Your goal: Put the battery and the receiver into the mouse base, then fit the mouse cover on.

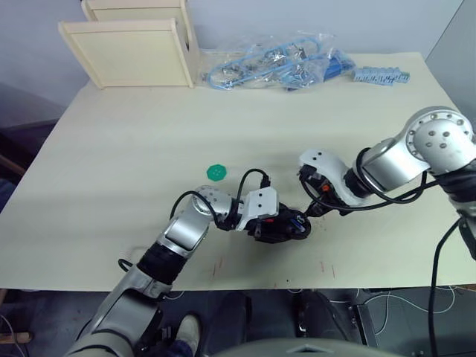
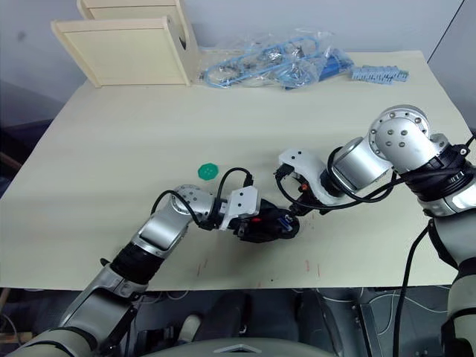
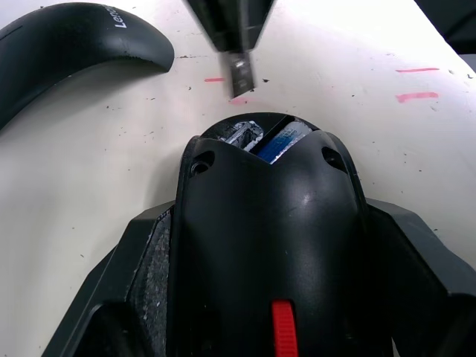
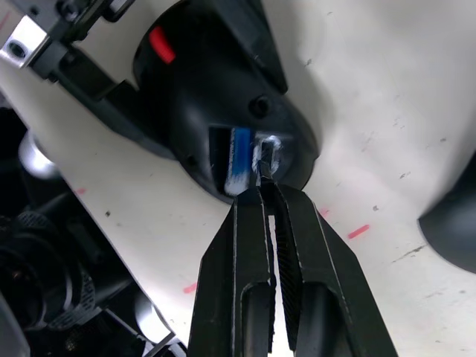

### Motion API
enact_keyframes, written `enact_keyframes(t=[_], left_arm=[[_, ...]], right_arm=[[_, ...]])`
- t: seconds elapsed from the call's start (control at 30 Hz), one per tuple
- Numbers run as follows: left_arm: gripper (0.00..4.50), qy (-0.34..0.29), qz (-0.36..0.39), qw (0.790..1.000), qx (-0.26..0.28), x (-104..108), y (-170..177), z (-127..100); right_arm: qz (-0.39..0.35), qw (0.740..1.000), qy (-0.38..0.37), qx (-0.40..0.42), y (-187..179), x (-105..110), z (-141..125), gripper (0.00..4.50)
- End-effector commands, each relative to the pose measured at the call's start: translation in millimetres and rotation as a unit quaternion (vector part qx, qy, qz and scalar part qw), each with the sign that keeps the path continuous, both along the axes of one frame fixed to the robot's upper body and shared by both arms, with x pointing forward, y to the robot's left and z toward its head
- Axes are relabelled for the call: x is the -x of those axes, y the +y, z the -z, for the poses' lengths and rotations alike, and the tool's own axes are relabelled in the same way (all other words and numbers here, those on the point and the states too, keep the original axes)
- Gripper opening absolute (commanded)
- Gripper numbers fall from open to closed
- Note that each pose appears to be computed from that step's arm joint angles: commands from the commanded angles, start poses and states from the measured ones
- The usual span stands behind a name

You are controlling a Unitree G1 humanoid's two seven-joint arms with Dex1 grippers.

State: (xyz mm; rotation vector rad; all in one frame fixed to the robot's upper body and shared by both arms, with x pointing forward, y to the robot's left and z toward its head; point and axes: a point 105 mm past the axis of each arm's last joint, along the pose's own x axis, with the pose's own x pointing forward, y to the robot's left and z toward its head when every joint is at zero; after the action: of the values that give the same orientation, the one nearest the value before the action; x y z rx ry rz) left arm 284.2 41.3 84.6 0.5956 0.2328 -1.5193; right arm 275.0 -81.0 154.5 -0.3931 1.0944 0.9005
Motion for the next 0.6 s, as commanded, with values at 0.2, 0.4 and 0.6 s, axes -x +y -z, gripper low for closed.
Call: enact_keyframes(t=[0.2,0.4,0.6], left_arm=[[3.04,0.001,-0.01,1.0,-0.019,-2,-1,11],[3.04,0.003,-0.013,1.0,-0.021,-2,-2,13],[3.04,0.008,-0.014,1.0,-0.021,1,-1,16]], right_arm=[[0.007,1.0,-0.004,0.016,4,-3,-3,0.0],[0.004,1.0,-0.003,0.025,7,-1,-3,0.0],[0.004,1.0,-0.003,0.025,12,-1,-3,0.0]])
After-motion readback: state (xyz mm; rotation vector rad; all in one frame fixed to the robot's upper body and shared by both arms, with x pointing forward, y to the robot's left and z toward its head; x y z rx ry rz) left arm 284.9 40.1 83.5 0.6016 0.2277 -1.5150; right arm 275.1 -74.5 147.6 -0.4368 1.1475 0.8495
